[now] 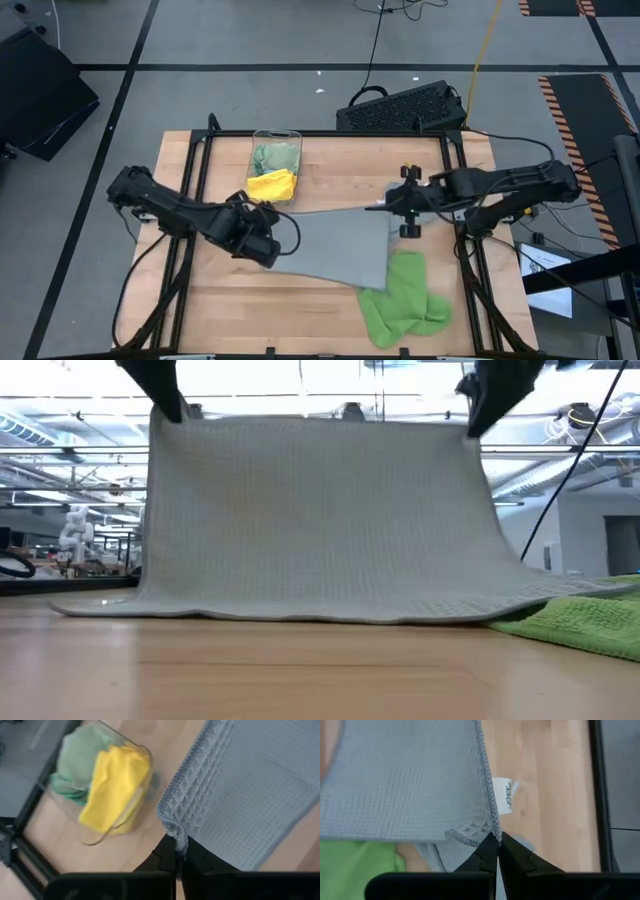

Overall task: Fold microfiber towels
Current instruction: Fold the left gray microfiber cloth on the table

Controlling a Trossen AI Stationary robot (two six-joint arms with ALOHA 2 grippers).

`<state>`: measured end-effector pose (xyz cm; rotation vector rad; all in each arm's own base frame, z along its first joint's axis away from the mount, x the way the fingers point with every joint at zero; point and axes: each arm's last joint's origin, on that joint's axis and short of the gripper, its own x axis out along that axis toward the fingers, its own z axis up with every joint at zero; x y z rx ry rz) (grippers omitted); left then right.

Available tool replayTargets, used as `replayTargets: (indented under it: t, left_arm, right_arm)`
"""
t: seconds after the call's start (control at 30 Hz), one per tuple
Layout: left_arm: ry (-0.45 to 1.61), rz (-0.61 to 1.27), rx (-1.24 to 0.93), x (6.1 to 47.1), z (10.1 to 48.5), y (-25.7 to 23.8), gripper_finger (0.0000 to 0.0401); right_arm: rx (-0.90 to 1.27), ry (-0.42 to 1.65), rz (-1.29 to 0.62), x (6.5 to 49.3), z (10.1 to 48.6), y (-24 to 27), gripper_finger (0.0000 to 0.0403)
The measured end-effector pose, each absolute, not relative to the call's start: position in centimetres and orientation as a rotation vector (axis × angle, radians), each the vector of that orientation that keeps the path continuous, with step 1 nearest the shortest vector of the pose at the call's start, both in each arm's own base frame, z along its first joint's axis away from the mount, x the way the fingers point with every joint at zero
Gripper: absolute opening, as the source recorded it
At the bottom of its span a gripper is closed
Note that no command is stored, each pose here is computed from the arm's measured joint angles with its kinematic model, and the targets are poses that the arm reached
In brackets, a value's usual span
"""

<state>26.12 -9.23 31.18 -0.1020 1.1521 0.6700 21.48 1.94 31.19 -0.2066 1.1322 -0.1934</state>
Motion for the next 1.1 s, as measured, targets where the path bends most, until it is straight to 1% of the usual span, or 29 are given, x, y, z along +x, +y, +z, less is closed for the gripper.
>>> replayTargets:
  t: [0.17,0.3,0.37,0.5,0.7,0.83,0.93,1.0,1.1]
  left_arm:
    - [1.133,0.592,-0.094,26.8,29.9,-9.8,0.0014]
    - [1.158,0.544,-0.034,26.5,28.9,-10.4,0.0008]
    - [1.183,0.547,-0.005,26.1,28.0,-10.5,0.0005]
    - [1.241,0.59,0.026,25.3,25.6,-10.2,0.0013]
    - [1.25,0.62,0.021,24.7,23.1,-10.2,0.0005]
    - [1.223,0.629,0.062,24.7,23.0,-10.1,0.0015]
    - [1.166,0.639,0.178,25.1,23.9,-9.8,0.0011]
    - [1.11,0.641,0.25,25.7,25.4,-9.4,0.0005]
    - [1.013,0.666,0.359,26.9,27.9,-8.8,0.0009]
  right_arm:
    - [-0.188,1.147,-0.214,21.8,27.7,1.7,0.0004]
    - [-0.069,1.144,-0.19,21.8,25.6,2.3,0.0004]
    - [0.003,1.14,-0.184,21.7,24.7,2.7,0.0004]
    - [0.101,1.096,-0.177,21.9,23.3,3.4,0.0004]
    - [0.26,1.065,-0.11,22.1,22.5,4.6,0.0004]
    - [0.381,1.107,-0.015,21.8,22.6,5.3,0.0004]
    - [0.458,1.146,0.055,21.1,23.1,5.4,0.0004]
    - [0.483,1.173,0.013,20.2,23.4,4.9,0.0004]
    - [0.472,1.193,-0.11,18.5,24.1,3.9,0.0004]
